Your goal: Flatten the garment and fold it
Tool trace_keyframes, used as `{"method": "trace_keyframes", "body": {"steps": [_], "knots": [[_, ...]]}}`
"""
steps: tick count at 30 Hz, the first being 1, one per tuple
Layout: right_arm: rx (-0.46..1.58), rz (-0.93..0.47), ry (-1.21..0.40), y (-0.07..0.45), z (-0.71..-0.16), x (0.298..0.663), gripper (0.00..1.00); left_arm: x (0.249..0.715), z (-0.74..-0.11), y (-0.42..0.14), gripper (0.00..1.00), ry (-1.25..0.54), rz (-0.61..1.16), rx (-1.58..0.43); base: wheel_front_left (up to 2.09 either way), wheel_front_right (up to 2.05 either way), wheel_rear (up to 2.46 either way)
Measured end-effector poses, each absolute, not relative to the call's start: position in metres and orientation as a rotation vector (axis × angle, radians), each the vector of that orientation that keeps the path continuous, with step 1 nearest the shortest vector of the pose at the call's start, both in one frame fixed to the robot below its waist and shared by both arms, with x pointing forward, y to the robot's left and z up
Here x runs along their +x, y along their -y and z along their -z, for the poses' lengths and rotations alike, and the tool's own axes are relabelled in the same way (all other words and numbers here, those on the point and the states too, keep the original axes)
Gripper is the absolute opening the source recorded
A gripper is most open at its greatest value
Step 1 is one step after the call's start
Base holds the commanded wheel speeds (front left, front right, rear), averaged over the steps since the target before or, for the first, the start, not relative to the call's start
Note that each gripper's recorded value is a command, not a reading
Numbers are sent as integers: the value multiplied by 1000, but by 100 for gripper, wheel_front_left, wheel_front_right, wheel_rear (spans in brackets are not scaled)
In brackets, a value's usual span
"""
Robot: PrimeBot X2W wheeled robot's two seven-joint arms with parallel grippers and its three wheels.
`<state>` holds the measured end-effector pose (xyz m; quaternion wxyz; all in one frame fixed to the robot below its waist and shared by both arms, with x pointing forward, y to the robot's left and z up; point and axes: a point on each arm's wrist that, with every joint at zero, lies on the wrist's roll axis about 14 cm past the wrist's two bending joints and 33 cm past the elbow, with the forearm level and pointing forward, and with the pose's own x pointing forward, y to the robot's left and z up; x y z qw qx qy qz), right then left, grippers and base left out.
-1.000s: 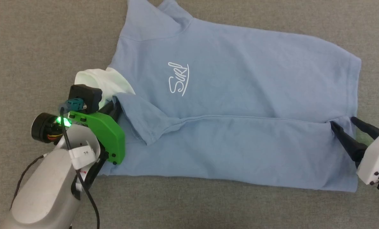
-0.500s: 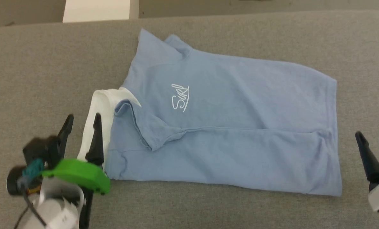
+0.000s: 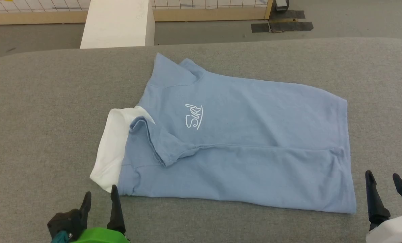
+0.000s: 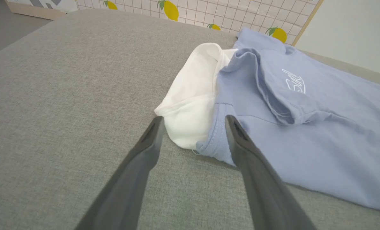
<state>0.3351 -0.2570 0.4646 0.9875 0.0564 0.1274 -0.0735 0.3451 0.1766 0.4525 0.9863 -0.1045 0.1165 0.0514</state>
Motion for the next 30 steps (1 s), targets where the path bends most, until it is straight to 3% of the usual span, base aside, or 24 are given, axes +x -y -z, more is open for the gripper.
{"method": "trace_keyframes", "body": {"steps": [8,22,23,24,25,30], "knots": [[98,138,-273,257,-460,344,100,353,-416,-167,100,-525,-25,-250,0,0,0],[104,135,-373,257,-426,358,100,370,-374,-149,100,-806,27,-325,0,0,0],[104,135,-374,258,-426,359,100,371,-373,-148,95,-818,34,-320,0,0,0],[103,134,-375,258,-425,360,100,373,-372,-146,16,-828,44,-314,0,0,0],[102,133,-376,257,-425,361,100,373,-370,-144,0,-838,56,-309,0,0,0],[84,114,-363,257,-429,368,100,378,-368,-134,0,-860,108,-323,0,0,0]]}}
